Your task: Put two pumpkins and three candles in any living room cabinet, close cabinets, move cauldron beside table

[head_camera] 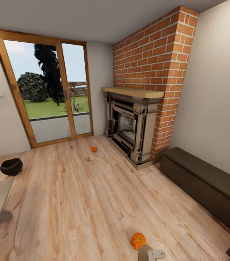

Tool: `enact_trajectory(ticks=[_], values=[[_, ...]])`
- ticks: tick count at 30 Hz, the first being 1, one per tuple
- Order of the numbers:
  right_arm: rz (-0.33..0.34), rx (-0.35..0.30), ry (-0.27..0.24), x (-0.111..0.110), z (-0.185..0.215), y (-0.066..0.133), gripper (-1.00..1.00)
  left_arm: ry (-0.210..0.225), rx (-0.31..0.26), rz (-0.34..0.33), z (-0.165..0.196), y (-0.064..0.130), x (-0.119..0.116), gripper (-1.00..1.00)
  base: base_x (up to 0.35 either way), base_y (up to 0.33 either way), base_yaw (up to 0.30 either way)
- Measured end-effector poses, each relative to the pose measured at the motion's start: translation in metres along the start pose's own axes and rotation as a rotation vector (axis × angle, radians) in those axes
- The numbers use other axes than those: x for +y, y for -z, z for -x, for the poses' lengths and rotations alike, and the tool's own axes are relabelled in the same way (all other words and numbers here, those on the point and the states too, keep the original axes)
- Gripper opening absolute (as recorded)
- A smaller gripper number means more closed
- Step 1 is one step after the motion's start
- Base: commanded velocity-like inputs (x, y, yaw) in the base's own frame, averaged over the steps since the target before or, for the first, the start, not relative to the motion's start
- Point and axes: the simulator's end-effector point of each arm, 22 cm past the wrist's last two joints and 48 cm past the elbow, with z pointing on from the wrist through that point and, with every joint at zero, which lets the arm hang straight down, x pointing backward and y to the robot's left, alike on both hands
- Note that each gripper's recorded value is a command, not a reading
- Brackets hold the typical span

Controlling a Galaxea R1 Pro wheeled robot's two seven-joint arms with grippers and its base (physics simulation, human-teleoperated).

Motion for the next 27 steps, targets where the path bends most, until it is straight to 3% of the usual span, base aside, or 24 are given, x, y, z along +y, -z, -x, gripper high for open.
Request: enact_trajectory(ticks=[5, 8, 11, 15, 19, 27], values=[[-0.003, 0.008, 0.000, -0.002, -0.001, 0.001, -1.00, 0.002, -0.007, 0.010, 0.004, 0.001, 0.007, 1.00, 0.000, 0.000, -0.226], [-0.003, 0.043, 0.006, -0.001, -0.008, 0.001, -1.00, 0.002, -0.011, 0.016, 0.006, 0.001, 0.013, 1.00, 0.000, 0.000, -0.244], [-0.008, 0.124, 0.022, -0.005, -0.026, 0.003, -1.00, 0.004, -0.015, 0.020, 0.008, 0.002, 0.016, 1.00, 0.000, 0.000, -0.252], [-0.045, 0.183, 0.016, -0.034, -0.058, 0.006, -1.00, 0.005, -0.019, 0.024, 0.010, 0.003, 0.019, 1.00, 0.000, 0.000, -0.254], [-0.075, 0.189, 0.026, -0.058, -0.072, 0.007, -1.00, 0.005, -0.023, 0.025, 0.011, 0.003, 0.020, 1.00, 0.000, 0.000, -0.255], [-0.078, 0.179, 0.032, -0.062, -0.073, 0.008, -1.00, 0.003, -0.029, 0.022, 0.014, 0.005, 0.018, 1.00, 0.000, -0.016, -0.244]])
